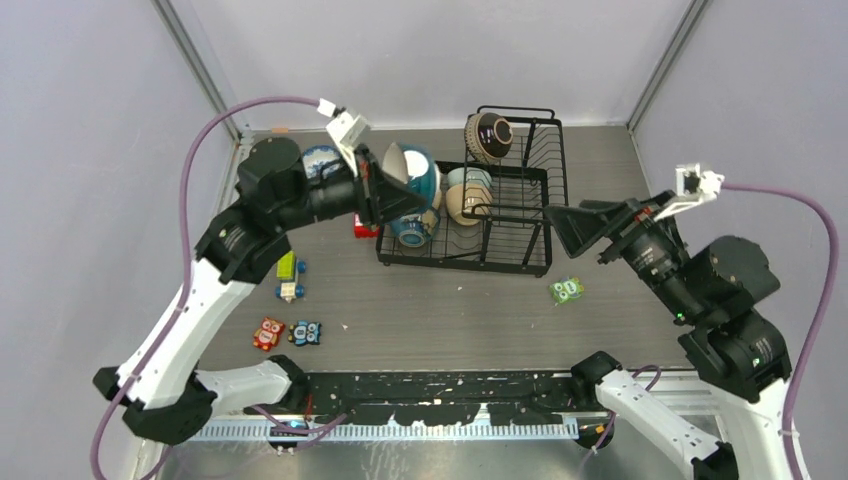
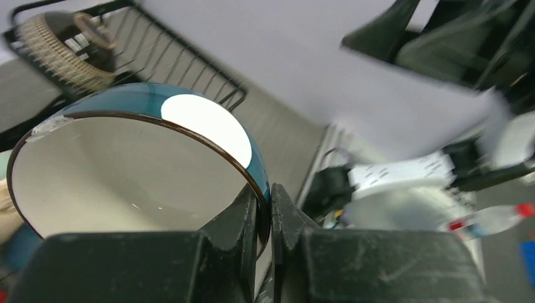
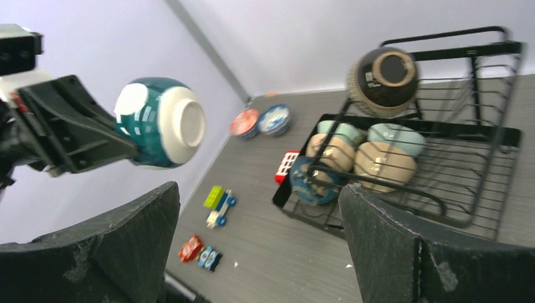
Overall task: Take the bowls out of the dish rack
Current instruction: Place the bowl at the center of the board.
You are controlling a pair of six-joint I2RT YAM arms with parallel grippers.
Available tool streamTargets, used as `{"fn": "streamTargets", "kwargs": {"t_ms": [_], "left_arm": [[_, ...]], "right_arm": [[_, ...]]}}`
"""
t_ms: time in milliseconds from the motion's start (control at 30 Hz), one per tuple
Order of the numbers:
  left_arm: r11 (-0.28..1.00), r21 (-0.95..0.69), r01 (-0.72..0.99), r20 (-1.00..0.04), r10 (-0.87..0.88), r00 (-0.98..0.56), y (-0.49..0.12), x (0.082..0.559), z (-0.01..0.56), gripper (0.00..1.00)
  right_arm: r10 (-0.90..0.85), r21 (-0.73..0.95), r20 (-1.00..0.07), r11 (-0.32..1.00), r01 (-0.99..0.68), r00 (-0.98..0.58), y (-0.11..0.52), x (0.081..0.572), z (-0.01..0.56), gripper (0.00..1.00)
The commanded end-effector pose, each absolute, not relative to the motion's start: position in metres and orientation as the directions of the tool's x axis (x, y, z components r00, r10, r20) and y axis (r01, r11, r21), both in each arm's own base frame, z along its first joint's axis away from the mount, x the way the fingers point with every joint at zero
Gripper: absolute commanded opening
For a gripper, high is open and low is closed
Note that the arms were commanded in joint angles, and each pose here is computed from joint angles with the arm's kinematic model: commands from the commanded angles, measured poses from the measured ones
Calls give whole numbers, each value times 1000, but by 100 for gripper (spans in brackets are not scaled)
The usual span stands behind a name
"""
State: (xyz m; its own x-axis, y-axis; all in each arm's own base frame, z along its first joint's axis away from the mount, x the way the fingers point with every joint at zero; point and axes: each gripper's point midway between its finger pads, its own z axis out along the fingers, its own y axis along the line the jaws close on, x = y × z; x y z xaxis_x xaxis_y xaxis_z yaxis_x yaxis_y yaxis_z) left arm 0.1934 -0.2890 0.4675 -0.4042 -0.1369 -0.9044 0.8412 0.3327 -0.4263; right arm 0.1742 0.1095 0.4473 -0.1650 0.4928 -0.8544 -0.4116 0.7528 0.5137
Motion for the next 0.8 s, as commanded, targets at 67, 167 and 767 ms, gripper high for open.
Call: {"fn": "streamTargets", "kwargs": {"t_ms": [67,167,767], "left_arm": [[440,-54,897,-982,137,-126,-235,170,414,0],[407,33,913,-972,225,-65,-224,156,391,0],[-102,600,793,-473,754,455,-221,102,266,0]], "right_arm": [[301,488,-870,646,-587,-391,168,166,436,100],[257,524,-844,587,-617,-471,188,165,434,99],[-229,215,-780,775,-594,-582,249,193,372,91]]}}
